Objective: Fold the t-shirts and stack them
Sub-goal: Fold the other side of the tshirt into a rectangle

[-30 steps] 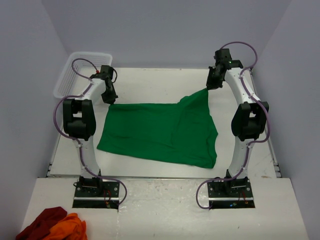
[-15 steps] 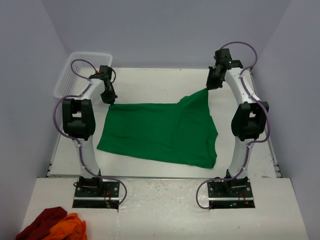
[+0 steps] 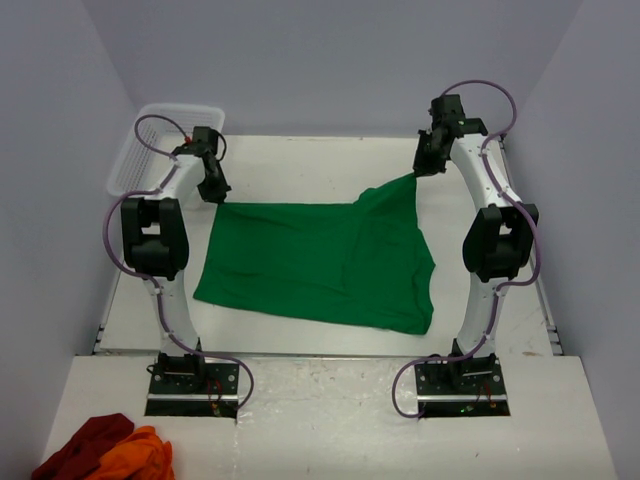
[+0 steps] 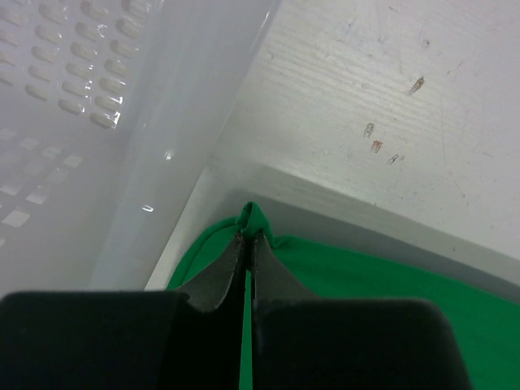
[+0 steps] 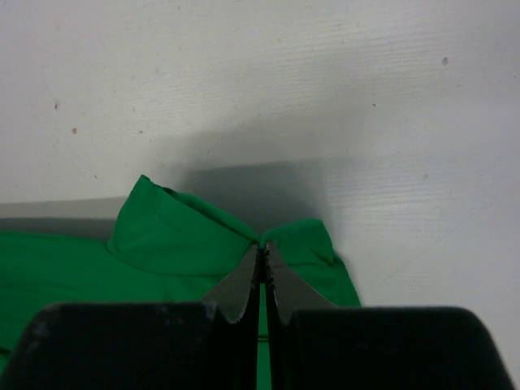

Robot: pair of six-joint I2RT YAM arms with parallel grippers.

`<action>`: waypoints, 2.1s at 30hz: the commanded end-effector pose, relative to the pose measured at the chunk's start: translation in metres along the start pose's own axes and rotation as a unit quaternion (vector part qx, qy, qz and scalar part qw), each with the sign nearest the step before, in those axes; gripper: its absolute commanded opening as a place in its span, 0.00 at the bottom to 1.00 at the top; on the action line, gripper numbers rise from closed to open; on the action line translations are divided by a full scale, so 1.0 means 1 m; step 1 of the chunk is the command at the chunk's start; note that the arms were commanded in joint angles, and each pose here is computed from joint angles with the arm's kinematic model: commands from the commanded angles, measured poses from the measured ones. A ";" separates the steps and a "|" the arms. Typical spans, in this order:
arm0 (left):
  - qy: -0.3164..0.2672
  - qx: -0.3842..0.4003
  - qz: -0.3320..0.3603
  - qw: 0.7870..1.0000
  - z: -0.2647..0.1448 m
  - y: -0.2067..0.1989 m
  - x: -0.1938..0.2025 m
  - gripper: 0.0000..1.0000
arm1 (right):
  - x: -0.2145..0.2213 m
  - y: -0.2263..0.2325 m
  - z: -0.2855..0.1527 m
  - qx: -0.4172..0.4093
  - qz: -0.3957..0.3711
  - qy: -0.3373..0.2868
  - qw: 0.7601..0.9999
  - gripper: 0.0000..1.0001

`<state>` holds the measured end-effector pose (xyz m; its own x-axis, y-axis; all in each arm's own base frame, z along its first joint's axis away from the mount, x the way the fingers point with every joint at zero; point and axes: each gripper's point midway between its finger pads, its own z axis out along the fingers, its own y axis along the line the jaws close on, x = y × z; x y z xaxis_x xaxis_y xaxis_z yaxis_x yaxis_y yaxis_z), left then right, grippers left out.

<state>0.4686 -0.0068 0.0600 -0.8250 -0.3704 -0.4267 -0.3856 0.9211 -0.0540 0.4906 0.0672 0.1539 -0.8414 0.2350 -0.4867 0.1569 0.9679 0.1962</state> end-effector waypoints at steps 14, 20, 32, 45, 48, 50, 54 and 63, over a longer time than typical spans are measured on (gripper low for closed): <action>-0.062 0.023 -0.011 0.998 -0.034 -0.005 -0.041 0.00 | -0.019 0.002 -0.032 -0.013 -0.004 -0.047 0.999 0.00; -0.058 0.030 -0.010 0.998 -0.033 -0.009 -0.039 0.00 | -0.016 0.002 -0.031 -0.010 -0.002 -0.038 0.999 0.00; -0.073 0.026 -0.014 0.997 -0.038 -0.005 -0.040 0.00 | -0.016 0.001 -0.027 -0.013 -0.007 -0.047 0.999 0.00; -0.073 0.057 -0.024 0.995 -0.058 -0.008 -0.026 0.00 | 0.003 0.005 -0.044 -0.029 -0.006 -0.060 0.998 0.00; -0.060 0.065 -0.026 0.996 -0.062 -0.008 -0.013 0.00 | 0.014 0.007 -0.047 -0.025 -0.008 -0.058 0.998 0.00; -0.063 0.060 -0.026 0.996 -0.064 -0.005 -0.008 0.00 | 0.025 0.010 -0.051 -0.027 -0.008 -0.057 0.998 0.00; -0.059 0.053 -0.025 0.997 -0.072 0.004 0.007 0.00 | 0.042 0.012 -0.059 -0.025 -0.002 -0.055 0.998 0.00; -0.062 0.040 -0.048 0.996 -0.088 0.022 0.033 0.00 | 0.091 0.005 -0.082 -0.010 0.014 -0.047 0.999 0.00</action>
<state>0.3991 -0.0141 0.1035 -0.7807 -0.4157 -0.4666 -0.3976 0.9065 -0.1422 0.3824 0.0907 0.1600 -0.8320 0.2305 -0.5047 0.1343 0.9662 0.2198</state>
